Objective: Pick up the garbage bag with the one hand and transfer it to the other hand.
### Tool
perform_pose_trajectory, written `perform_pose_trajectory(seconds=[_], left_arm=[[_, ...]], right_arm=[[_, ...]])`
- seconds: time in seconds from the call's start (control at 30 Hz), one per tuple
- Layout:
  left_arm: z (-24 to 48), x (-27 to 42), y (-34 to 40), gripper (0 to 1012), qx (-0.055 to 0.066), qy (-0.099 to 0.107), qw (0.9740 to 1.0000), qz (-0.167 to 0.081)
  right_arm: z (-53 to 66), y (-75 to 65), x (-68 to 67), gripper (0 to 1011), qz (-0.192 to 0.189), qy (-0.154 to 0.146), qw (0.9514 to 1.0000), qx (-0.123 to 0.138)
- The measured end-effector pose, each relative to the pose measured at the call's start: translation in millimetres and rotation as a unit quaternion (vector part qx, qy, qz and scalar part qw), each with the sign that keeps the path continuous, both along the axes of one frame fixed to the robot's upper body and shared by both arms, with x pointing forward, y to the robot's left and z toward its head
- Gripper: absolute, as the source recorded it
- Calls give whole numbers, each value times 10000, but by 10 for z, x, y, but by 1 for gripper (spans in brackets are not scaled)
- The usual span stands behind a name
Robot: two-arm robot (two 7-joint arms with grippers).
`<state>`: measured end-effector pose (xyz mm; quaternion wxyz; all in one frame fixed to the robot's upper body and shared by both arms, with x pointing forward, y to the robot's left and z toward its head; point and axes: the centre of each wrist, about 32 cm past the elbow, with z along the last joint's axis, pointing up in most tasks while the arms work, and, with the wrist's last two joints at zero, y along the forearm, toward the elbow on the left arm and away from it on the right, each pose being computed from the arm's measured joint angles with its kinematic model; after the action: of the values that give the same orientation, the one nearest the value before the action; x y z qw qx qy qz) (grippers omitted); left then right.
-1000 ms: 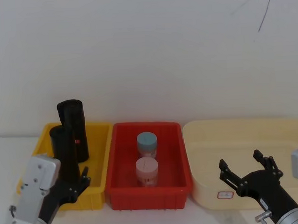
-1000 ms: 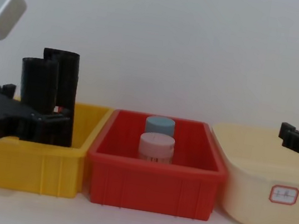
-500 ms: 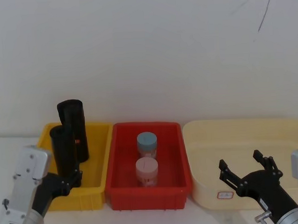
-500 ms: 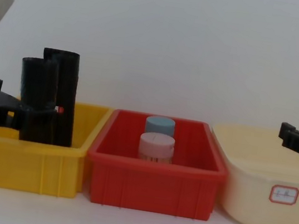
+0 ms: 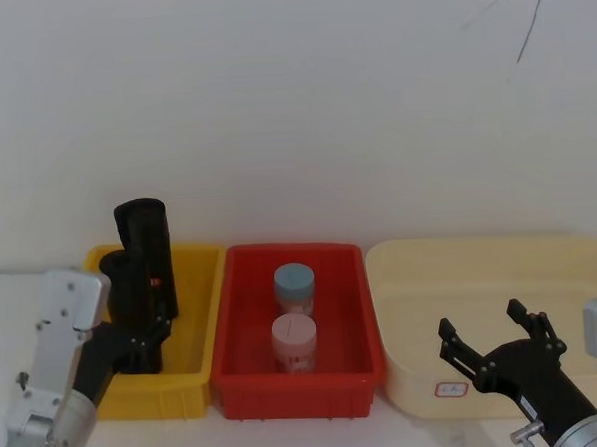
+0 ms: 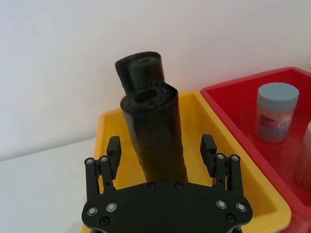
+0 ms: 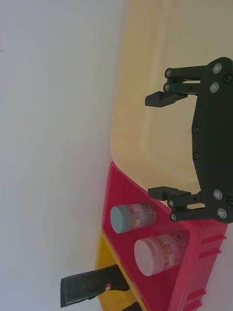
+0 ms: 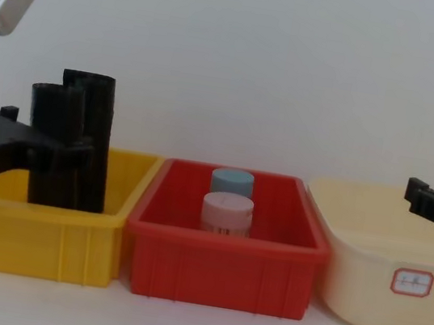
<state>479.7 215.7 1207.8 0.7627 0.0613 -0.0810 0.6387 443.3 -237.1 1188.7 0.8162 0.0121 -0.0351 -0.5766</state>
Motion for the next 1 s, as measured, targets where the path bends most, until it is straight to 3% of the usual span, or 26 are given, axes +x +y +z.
perform_pose_trajectory(seconds=[0.5, 0.57, 0.73, 0.83, 1.0], left_arm=[[-11, 278, 22, 1000, -201, -96, 9997, 97], [-12, 290, 24, 981, -210, -100, 9997, 98], [-42, 381, 35, 846, -305, -63, 9995, 95], [-56, 413, 38, 817, -349, -36, 9994, 70], [-76, 461, 36, 632, -420, 12, 9991, -3]], right_arm=[[0, 0, 0, 1001, 0, 0, 10000, 0], [0, 0, 0, 1000, 0, 0, 10000, 0], [0, 0, 0, 1000, 0, 0, 10000, 0], [0, 0, 0, 1001, 0, 0, 10000, 0], [0, 0, 0, 1000, 0, 0, 10000, 0]])
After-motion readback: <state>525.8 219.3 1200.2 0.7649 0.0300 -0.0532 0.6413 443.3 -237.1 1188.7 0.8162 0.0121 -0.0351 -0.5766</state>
